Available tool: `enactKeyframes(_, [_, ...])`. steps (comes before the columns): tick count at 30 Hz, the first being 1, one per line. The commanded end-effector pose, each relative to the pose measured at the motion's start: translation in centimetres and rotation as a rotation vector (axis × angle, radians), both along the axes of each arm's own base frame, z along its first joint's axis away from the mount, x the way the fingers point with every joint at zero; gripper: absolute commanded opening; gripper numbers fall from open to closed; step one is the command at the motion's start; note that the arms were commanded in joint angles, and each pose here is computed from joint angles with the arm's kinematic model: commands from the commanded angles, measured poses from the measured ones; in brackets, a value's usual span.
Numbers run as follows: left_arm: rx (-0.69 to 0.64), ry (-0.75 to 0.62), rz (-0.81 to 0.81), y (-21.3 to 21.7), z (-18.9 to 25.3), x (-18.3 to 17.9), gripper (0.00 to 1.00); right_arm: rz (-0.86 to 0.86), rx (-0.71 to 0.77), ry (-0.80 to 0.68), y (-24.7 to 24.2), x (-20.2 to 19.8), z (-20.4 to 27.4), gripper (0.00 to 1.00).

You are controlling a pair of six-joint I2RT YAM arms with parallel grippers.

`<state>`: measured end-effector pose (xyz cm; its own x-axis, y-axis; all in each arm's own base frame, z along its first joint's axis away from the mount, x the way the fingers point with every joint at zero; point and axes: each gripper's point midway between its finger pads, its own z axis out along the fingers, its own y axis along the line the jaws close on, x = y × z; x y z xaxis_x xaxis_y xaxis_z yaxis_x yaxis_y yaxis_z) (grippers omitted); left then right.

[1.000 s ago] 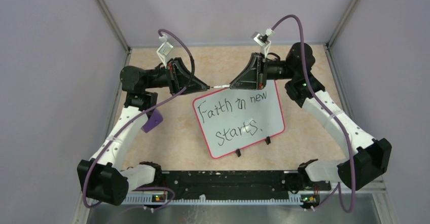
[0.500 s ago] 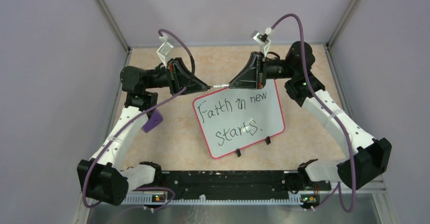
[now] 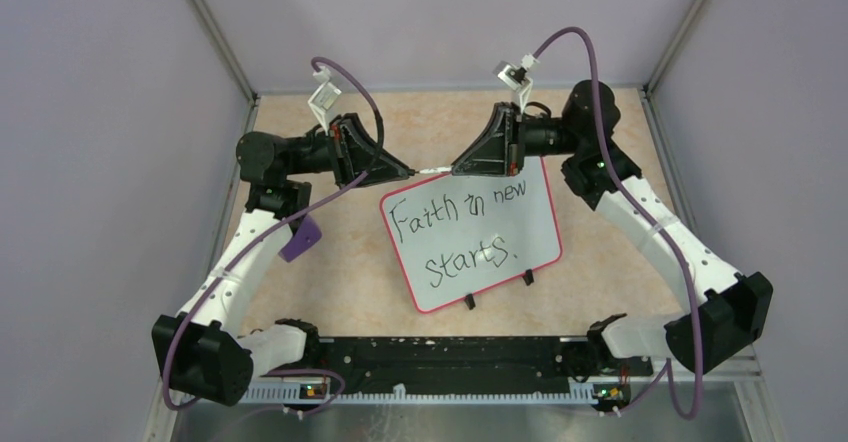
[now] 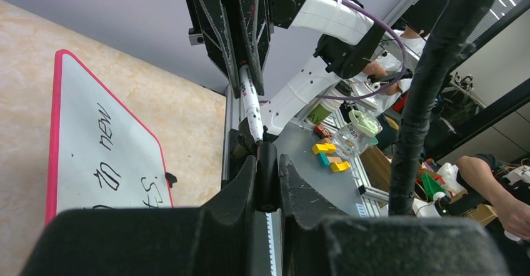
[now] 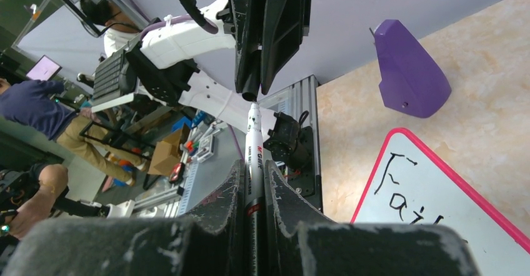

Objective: Write a sentence on the whiteboard
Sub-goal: Insert the whiteboard marker without the cap into the pen cap.

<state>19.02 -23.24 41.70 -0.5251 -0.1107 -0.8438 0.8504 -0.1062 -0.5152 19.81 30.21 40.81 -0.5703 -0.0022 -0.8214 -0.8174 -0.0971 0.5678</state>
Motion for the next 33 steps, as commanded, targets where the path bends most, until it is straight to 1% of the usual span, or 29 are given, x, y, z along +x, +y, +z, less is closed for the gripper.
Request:
enactKeyframes(1, [-0.014, -0.038, 0.007, -0.2, 0.4, -0.2, 0.0, 0.013, 0.041, -0.085, 0.3, -0.6, 2.4, 0.0])
enactKeyframes(11, [0.015, -0.007, 0.011, -0.9, -0.6, 0.5, 0.0, 0.008, 0.04, -0.084, 0.7, -0.3, 2.5, 0.0])
enactKeyframes(17, [-0.002, -0.001, 0.017, -1.1, 0.0, 0.7, 0.0, 0.006, 0.032, -0.078, 1.0, -0.2, 2.2, 0.0])
enactKeyframes(26, [-0.048, 0.033, -0.019, -1.7, 0.2, 0.4, 0.0, -0.019, 0.018, -0.071, 1.8, 0.4, 1.7, 0.0])
enactKeyframes(29, [-0.045, 0.03, -0.004, -2.1, 0.0, 0.9, 0.0, -0.046, 0.007, -0.073, 2.0, 0.8, 1.6, 0.0])
enactKeyframes(33, [-0.014, 0.072, 0.015, -3.0, -1.0, 1.8, 0.0, -0.071, -0.003, -0.075, 2.4, 1.5, 1.5, 0.0])
